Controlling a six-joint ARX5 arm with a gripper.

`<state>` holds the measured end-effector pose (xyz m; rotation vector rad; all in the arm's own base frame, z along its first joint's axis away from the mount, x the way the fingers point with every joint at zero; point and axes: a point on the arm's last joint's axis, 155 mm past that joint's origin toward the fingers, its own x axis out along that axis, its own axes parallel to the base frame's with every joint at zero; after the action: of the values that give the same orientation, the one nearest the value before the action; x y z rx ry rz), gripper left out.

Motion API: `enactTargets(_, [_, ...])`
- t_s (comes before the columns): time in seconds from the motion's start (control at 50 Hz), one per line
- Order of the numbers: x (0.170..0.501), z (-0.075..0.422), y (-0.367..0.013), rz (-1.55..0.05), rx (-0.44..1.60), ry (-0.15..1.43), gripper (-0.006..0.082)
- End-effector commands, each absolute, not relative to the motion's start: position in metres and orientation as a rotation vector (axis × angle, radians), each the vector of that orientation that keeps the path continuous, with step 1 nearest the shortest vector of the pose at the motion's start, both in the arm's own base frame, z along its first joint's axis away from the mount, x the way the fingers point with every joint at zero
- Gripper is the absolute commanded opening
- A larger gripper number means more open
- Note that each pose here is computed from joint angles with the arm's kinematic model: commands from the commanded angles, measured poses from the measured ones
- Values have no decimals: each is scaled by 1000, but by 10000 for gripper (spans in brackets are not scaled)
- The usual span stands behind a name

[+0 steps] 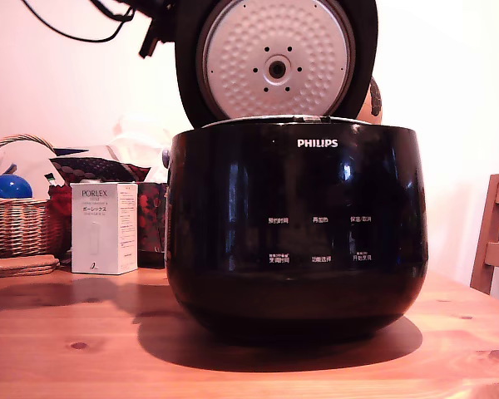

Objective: Close the rice cooker by pressing the lid down with medium force

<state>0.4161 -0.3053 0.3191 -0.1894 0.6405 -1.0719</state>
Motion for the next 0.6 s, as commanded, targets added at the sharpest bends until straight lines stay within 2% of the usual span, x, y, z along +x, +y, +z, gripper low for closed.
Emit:
enactTargets(0.0, [399, 315, -318, -1114, -173, 661, -24])
enactTargets(0.32, [375, 309, -342, -1140, -113, 631, -24])
enactTargets(0.58, [364, 293, -342, -1109, -108, 628, -24])
